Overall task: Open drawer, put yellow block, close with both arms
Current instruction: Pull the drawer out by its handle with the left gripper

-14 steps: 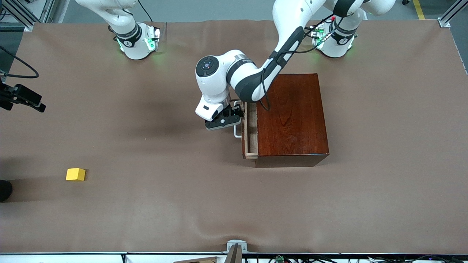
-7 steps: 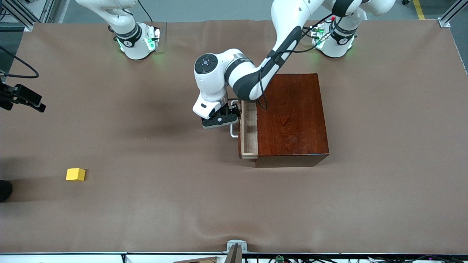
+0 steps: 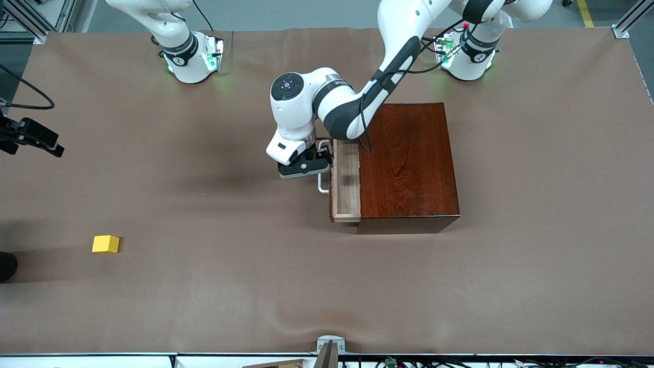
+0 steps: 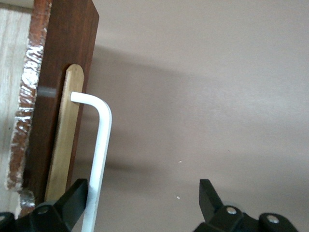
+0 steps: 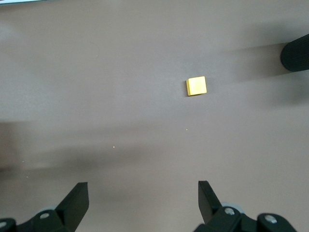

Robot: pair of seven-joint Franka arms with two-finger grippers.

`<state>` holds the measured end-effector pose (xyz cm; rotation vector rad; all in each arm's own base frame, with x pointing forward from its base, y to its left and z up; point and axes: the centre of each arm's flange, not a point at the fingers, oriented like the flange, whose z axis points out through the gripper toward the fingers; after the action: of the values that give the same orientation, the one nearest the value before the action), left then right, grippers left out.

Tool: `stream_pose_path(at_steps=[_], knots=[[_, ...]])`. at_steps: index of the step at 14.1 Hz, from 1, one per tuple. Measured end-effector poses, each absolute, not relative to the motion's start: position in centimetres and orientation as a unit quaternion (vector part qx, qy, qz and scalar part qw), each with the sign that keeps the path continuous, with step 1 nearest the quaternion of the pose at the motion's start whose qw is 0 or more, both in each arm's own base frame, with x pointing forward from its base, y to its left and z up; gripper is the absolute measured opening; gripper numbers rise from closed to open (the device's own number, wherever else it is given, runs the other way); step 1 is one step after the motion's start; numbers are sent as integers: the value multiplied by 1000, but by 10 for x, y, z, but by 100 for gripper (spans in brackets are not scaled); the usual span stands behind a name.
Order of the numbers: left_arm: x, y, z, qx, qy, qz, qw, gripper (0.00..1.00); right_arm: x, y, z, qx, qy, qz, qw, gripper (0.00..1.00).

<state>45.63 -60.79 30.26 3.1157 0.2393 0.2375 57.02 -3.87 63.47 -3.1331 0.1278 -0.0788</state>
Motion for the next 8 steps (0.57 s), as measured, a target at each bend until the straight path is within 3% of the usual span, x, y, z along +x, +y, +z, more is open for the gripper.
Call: stream_pose_path(at_steps=[8], knots=[[450, -620, 303, 994, 68, 86, 29, 100, 570, -38, 635, -999, 41, -25, 2, 100]])
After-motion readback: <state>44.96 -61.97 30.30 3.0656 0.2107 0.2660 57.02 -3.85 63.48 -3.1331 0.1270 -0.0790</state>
